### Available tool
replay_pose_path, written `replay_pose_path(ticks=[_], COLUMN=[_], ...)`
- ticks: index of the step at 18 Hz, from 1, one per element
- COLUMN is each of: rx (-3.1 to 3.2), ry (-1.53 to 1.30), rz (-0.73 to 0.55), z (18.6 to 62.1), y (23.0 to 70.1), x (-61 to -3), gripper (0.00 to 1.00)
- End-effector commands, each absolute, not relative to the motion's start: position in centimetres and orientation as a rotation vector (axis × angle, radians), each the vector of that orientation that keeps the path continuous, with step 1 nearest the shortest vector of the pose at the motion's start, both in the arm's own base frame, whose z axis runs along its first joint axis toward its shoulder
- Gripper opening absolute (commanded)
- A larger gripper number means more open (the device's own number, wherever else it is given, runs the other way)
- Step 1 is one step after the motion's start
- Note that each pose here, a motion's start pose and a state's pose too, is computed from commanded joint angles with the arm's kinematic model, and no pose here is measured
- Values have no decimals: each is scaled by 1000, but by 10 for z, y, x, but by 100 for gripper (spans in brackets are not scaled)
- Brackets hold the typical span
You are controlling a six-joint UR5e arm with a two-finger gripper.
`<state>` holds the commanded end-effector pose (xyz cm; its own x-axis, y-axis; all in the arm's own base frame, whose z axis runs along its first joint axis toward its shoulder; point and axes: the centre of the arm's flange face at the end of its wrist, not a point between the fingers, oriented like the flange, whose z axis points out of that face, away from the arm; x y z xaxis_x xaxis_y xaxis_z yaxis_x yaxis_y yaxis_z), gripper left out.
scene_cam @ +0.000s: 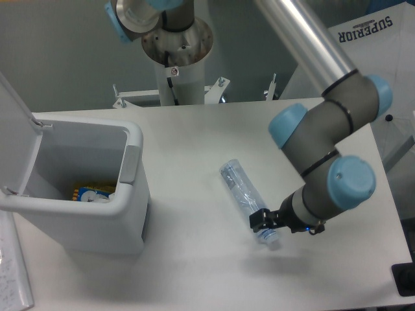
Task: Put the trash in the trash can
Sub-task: 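Lower the gripper to the bottle's cap end and adjust position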
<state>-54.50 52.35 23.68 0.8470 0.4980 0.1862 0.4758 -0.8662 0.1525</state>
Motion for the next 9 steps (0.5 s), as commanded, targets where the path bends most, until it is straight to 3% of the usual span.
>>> replay_pose_path(ticks=[9], rx=[2879], ry=[927], rz=[261], z=[216], y=[533], x=[-552], gripper=[100])
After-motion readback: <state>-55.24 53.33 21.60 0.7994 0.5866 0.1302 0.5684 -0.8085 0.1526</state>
